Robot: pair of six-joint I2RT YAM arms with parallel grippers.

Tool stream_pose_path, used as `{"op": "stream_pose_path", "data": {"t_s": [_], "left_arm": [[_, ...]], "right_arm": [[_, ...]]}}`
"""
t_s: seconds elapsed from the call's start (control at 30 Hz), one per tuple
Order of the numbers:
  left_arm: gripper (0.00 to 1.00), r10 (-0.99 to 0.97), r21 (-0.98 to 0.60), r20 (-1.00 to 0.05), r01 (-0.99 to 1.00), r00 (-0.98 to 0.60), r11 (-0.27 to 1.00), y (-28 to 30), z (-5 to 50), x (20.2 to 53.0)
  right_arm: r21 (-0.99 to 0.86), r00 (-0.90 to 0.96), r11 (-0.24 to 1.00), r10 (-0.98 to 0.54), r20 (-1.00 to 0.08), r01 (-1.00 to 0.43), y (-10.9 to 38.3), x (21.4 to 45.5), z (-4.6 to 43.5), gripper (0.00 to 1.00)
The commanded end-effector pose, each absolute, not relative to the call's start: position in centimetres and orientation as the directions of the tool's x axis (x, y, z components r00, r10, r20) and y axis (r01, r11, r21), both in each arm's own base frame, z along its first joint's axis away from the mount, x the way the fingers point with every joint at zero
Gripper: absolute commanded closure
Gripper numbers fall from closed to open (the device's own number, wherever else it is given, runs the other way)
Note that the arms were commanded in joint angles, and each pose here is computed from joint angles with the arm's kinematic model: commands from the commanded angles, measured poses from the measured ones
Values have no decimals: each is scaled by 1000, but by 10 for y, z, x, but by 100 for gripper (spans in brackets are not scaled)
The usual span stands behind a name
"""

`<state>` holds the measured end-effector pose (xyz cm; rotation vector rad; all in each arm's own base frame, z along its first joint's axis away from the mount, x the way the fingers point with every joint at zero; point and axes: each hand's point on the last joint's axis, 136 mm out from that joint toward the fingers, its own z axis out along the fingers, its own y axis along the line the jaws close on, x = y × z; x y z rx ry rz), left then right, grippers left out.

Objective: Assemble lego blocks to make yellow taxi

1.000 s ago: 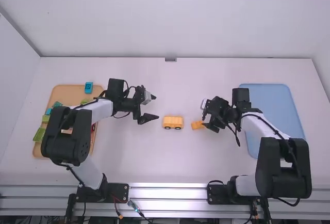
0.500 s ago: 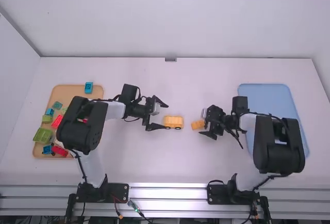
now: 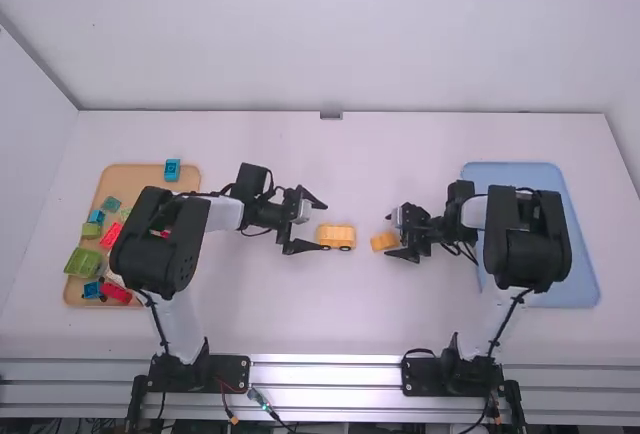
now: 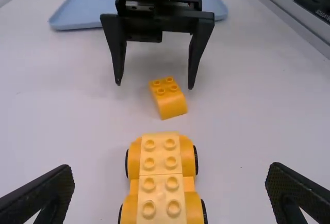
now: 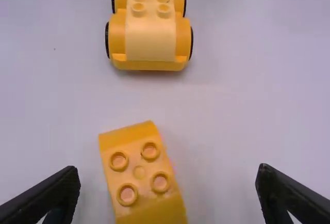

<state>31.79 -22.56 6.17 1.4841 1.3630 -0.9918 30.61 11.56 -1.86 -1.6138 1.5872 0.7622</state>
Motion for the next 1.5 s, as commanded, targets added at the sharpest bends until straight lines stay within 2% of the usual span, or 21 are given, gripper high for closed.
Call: {"op": "stream_pose_path", "data": {"t_s": [0.0, 0.13, 0.2, 0.6, 0.7, 0.87, 1.0, 1.13, 1.33, 1.47], "left_arm": [[1, 279, 36, -959, 999, 45, -38, -228, 64, 313], [1, 278, 19, -960, 999, 27, -30, -228, 64, 314], [1, 278, 20, -960, 999, 28, -31, -228, 64, 313], [1, 279, 18, -960, 999, 26, -32, -228, 64, 313], [1, 279, 18, -960, 999, 26, -32, -228, 64, 313], [1, 282, 11, -959, 999, 20, -31, -228, 64, 312], [1, 287, 4, -958, 1000, 13, -29, -228, 62, 312], [1, 371, 15, -929, 1000, 14, -2, -230, 46, 315], [1, 396, 66, -915, 997, 80, -48, -249, 25, 312], [1, 428, 69, -901, 997, 72, -23, -254, 9, 318]], "right_arm": [[-97, 77, 9, -529, -845, -995, 119, 309, -19, 16], [-104, 109, -38, -518, -848, -994, 120, 303, -17, 36], [-105, 107, -34, -519, -848, -994, 119, 304, -17, 39], [-100, 80, 5, -560, -825, -995, 119, 300, -36, 41], [-99, 83, -2, -560, -824, -995, 122, 300, -36, 58], [-97, 76, 8, -563, -823, -995, 118, 300, -37, 64], [-86, 65, 11, -562, -824, -996, 118, 299, -37, 76], [-79, 57, 15, -560, -827, -997, 118, 298, -36, 79], [-71, 43, 31, -535, -844, -997, 121, 301, -31, 79], [-42, 15, 43, -509, -861, -998, 124, 302, -16, 79]]}}
